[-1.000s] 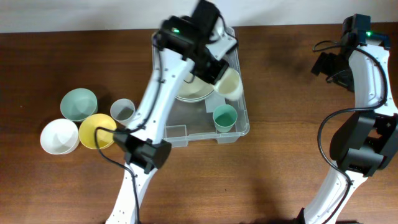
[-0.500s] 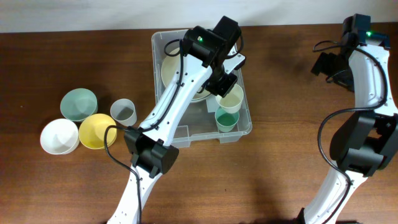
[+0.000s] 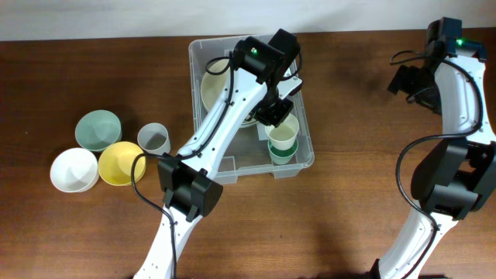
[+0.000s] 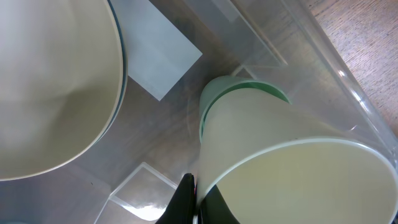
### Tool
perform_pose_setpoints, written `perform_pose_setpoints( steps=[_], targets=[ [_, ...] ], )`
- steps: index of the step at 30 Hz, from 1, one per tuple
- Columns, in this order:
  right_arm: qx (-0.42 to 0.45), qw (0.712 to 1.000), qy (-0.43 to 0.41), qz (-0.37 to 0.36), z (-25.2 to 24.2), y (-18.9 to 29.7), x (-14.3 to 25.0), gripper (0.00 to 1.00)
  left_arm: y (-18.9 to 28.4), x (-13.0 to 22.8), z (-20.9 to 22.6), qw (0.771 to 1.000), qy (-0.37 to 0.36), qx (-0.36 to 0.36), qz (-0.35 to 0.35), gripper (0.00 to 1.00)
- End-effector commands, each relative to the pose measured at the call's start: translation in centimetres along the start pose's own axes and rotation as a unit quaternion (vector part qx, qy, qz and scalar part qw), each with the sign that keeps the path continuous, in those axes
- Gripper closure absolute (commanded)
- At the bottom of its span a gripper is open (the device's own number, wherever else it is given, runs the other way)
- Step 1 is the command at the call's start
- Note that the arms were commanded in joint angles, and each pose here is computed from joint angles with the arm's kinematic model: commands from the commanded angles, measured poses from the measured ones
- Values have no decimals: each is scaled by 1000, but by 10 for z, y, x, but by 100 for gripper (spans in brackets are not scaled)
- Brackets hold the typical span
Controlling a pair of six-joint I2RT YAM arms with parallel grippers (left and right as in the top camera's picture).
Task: Pack container
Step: 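Lower the cream cup into the green cup and release it, then withdraw the left gripper from the bin toward the cups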
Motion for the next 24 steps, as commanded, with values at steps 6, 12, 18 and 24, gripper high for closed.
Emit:
perform_pose_setpoints(
  steps=[6, 12, 18, 24],
  targets=[
    [2, 1000, -5, -3, -2, 0, -2, 1, 14, 2, -2, 1000, 3, -7, -13, 100],
    [2, 1000, -5, -3, -2, 0, -2, 1, 14, 2, -2, 1000, 3, -7, -12, 56],
    [2, 1000, -5, -3, -2, 0, -2, 1, 20, 3, 0, 1000, 11, -12, -19, 56],
    [2, 1000, -5, -3, -2, 0, -2, 1, 70, 28, 47, 985, 120, -118, -46, 56]
  ],
)
Point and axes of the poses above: each gripper's point midway between its finger pads, its own y axis back along the fingers, its own z axis along the line the jaws close on, x = y × z, the point moved 6 cm from there along y, back along the fingers, and after that the axes turned 12 degrees about -y, right-handed, at the moved point
